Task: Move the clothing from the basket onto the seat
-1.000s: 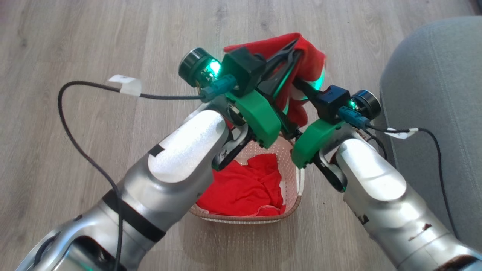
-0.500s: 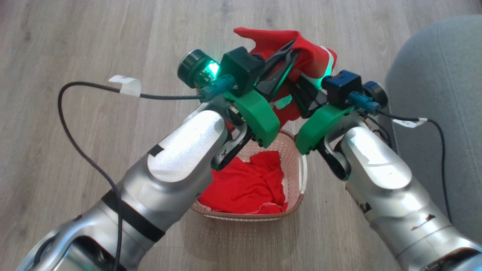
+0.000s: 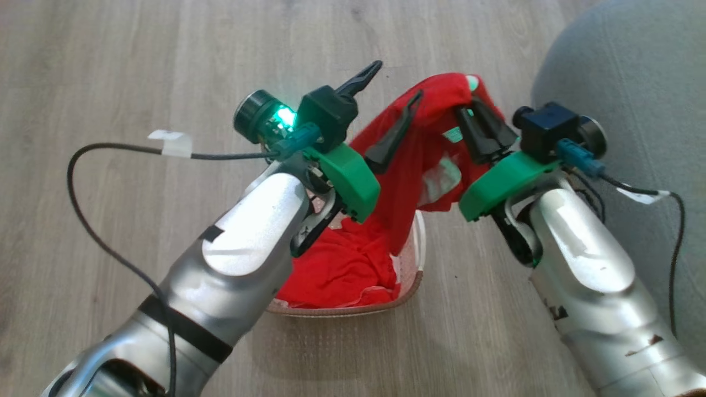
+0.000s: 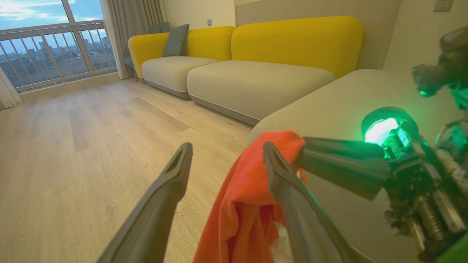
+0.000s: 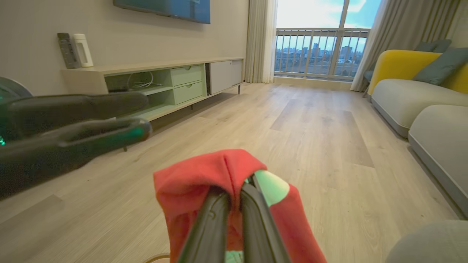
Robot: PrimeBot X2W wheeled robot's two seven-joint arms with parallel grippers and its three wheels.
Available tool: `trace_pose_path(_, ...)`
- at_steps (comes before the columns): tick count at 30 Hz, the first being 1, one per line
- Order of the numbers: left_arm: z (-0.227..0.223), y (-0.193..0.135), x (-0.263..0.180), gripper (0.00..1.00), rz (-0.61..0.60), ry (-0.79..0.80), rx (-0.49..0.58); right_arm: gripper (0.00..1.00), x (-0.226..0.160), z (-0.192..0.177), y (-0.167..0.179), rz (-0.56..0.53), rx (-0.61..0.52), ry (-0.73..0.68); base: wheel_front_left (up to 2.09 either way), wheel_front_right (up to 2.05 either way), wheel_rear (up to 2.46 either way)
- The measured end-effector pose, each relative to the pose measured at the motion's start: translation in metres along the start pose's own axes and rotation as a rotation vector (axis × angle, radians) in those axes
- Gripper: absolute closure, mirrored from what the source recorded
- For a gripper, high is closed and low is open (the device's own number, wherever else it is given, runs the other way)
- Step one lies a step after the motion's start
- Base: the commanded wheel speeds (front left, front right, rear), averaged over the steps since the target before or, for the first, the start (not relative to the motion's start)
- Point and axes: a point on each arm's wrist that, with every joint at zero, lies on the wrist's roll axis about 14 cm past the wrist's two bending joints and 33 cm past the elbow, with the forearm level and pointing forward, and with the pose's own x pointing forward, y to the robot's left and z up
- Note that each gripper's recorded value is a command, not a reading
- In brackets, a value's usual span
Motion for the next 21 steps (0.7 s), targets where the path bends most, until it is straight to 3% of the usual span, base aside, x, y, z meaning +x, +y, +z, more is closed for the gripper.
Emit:
trace_pose_path(10,-0.028,-0.020,0.007,0.00,-0.064,0.036,-0.053,1.00,-0.038,0.018,-0.053,-0.168,-0.008,-0.050,0.00,0.00,0.00)
trace_pose_path(21,-0.050,-0.075,0.020,0.00,-0.183,0.065,-0.133,1.00,-0.119,0.034,-0.105,-0.385,-0.032,-0.068,0.00,0.00,0.00)
